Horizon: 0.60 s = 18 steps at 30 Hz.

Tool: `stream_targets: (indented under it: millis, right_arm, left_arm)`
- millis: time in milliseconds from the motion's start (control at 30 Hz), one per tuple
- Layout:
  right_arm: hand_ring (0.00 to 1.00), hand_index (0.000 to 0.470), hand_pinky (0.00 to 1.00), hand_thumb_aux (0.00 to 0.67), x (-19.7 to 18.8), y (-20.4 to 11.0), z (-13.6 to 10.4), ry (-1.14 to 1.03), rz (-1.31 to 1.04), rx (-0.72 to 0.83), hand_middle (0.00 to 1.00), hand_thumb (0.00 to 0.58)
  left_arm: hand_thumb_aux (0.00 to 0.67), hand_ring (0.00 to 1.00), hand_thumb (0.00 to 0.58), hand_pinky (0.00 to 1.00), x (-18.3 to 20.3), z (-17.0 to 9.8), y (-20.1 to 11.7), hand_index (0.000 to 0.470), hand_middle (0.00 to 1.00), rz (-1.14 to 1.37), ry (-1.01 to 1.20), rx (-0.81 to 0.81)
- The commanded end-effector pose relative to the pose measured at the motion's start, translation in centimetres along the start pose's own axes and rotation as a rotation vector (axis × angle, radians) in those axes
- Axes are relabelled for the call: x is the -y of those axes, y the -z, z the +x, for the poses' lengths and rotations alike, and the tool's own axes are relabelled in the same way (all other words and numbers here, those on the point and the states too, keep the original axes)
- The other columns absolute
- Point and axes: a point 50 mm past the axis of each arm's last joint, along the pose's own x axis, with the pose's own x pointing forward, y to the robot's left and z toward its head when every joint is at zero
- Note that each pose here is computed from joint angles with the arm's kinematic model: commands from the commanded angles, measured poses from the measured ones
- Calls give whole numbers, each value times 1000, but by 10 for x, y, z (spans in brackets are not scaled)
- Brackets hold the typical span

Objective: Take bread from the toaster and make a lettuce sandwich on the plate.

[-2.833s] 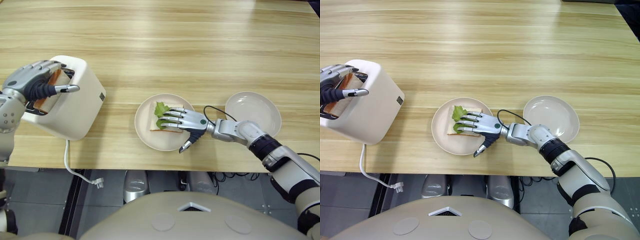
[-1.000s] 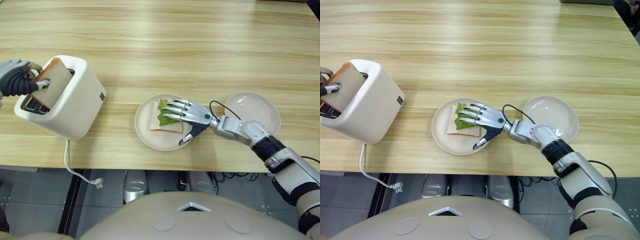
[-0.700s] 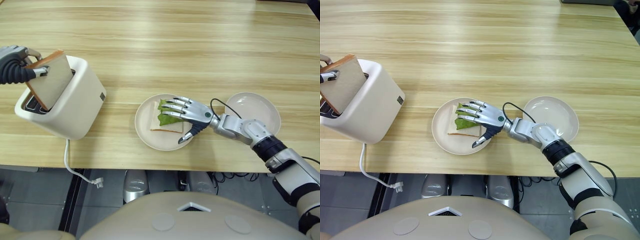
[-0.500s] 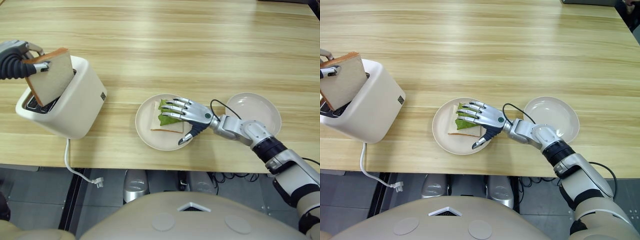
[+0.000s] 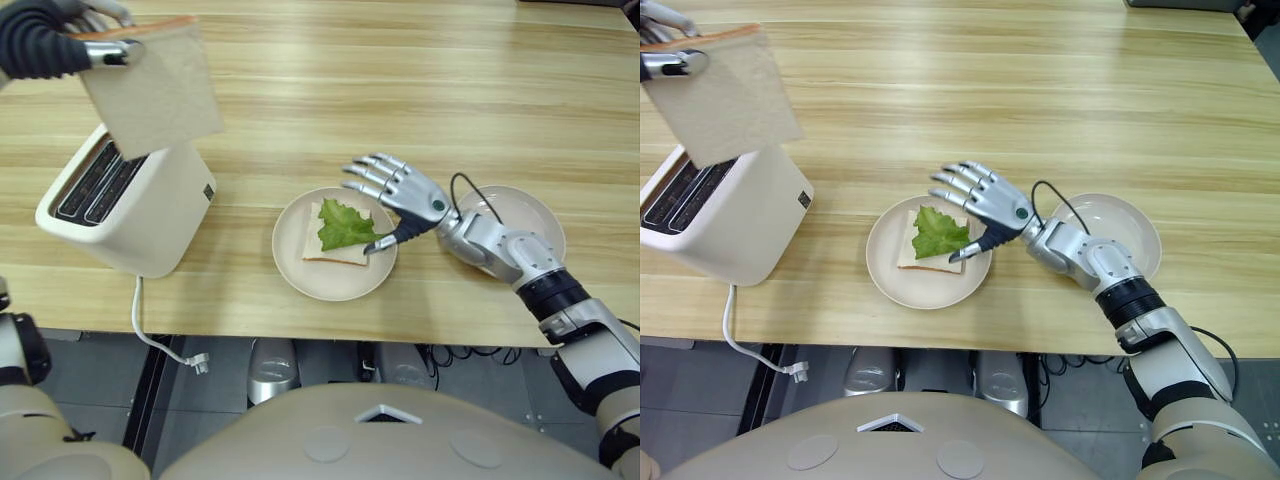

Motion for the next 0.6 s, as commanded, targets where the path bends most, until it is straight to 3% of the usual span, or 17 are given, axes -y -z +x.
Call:
stream_targets:
  millis: [33, 267, 600]
  right_arm:
    - [0, 0, 0, 0, 14, 21, -6, 77, 44, -137, 0, 0]
    - [0, 0, 0, 0, 26, 47, -22, 153, 120, -314, 0, 0]
    - [0, 0, 0, 0, 29, 51, -32, 157, 145, -348, 0, 0]
  left_arm:
    - [670, 1000, 580, 1000, 26, 25, -10, 460, 1000, -87, 107, 92]
    - [670, 1000, 580, 1000, 85, 68, -12, 460, 1000, -258, 238, 192]
    - [670, 1000, 580, 1000, 169, 108, -1, 460, 1000, -426, 399, 201]
